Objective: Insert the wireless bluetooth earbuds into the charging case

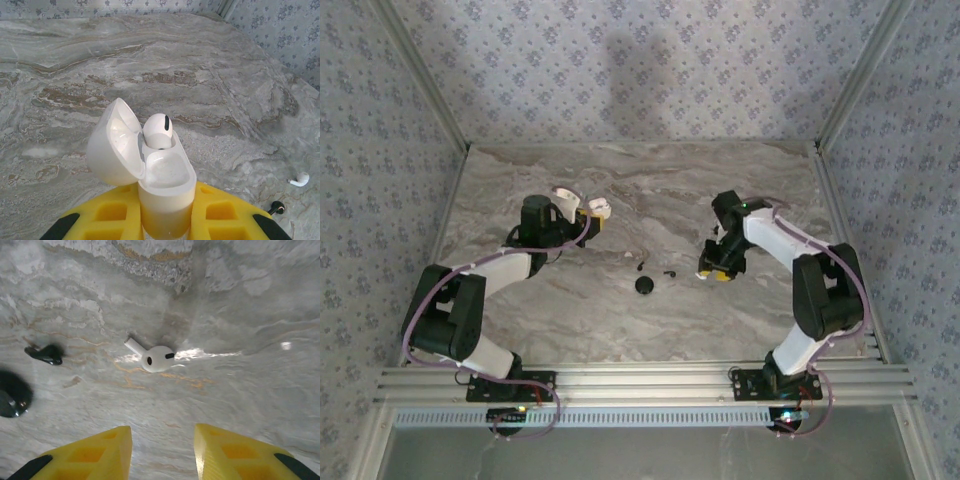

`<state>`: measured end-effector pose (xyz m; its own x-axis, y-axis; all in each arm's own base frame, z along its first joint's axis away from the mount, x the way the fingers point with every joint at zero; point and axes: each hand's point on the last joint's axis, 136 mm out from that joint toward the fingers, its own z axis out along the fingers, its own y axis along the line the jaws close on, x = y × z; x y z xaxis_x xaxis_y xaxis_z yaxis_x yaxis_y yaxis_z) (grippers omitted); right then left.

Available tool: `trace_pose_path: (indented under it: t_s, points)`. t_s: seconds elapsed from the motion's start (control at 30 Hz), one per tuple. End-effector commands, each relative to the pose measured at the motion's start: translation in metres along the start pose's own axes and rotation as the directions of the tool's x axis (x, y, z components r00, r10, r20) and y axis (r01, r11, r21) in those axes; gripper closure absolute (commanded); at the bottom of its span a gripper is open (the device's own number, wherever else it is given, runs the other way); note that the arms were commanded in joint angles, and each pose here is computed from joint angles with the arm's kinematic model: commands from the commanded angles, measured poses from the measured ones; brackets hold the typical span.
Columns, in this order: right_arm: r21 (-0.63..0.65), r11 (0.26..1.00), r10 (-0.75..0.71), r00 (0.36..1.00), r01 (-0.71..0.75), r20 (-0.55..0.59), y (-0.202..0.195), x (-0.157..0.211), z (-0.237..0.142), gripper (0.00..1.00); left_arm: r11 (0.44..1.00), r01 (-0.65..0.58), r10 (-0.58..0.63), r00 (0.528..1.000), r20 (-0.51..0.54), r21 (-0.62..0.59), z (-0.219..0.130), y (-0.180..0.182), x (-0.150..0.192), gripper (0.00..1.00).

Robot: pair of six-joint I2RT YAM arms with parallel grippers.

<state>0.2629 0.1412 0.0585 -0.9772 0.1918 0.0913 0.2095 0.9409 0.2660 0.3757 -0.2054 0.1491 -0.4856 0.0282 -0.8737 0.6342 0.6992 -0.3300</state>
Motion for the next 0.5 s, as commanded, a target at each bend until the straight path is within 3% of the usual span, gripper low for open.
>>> trace_pose_path:
  t_s: [0.0,0.47]
  points:
    - [-0.108,0.985,0.142,0.989,-0.137,0.037,0.020,-0.012,0.014,0.61,0.999,-0.030,0.029,0.999,0.042,0.035,-0.004,-0.012,-0.020,0.83]
    - [-0.046,0.987,0.158,0.986,-0.155,0.055,0.014,-0.026,0.036,0.62,0.999,-0.040,0.038,0.998,0.040,0.027,-0.005,-0.011,-0.019,0.83]
